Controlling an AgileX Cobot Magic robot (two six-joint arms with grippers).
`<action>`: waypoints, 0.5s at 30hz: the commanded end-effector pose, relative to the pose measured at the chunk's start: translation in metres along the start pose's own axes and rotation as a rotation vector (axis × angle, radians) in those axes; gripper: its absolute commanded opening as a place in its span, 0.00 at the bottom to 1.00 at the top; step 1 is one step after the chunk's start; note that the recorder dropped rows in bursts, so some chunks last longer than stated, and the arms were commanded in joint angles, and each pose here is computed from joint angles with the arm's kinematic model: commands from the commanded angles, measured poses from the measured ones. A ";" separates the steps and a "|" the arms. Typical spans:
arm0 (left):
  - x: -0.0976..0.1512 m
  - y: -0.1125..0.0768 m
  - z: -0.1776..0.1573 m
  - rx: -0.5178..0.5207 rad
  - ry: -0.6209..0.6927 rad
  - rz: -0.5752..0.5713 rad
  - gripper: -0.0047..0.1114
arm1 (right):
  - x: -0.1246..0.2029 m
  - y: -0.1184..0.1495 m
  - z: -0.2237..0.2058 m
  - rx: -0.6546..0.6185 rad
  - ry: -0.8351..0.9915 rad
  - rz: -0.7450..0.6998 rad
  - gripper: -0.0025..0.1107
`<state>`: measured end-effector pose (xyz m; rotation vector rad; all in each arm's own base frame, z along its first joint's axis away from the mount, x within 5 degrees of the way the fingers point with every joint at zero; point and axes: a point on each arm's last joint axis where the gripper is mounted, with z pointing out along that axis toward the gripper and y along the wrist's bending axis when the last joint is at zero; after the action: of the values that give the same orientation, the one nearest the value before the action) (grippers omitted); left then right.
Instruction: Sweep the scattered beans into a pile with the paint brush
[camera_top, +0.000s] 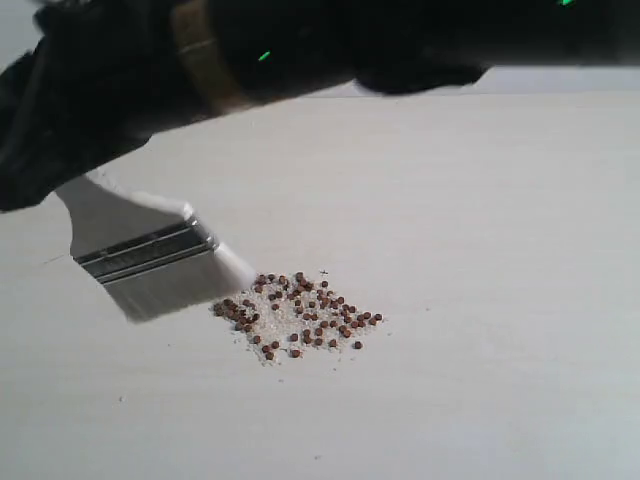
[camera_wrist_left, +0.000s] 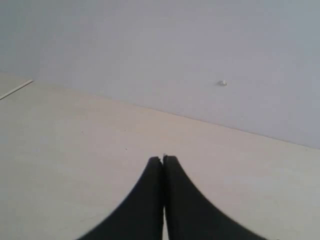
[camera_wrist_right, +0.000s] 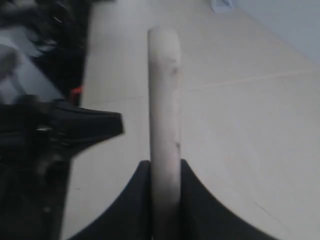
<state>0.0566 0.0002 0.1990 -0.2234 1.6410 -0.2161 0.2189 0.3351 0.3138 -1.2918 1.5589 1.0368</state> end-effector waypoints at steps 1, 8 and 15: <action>0.001 0.000 0.000 0.008 -0.004 -0.001 0.04 | 0.003 -0.006 -0.053 -0.355 -0.179 -0.033 0.02; 0.001 0.000 0.000 0.008 -0.004 -0.001 0.04 | 0.096 -0.040 -0.067 -0.253 -0.215 0.184 0.02; 0.001 0.000 0.000 0.008 -0.004 -0.001 0.04 | 0.138 -0.041 -0.055 -0.245 -0.158 0.133 0.02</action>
<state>0.0566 0.0002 0.1990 -0.2234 1.6410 -0.2161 0.2359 0.2372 0.2023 -1.2588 1.4800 1.4230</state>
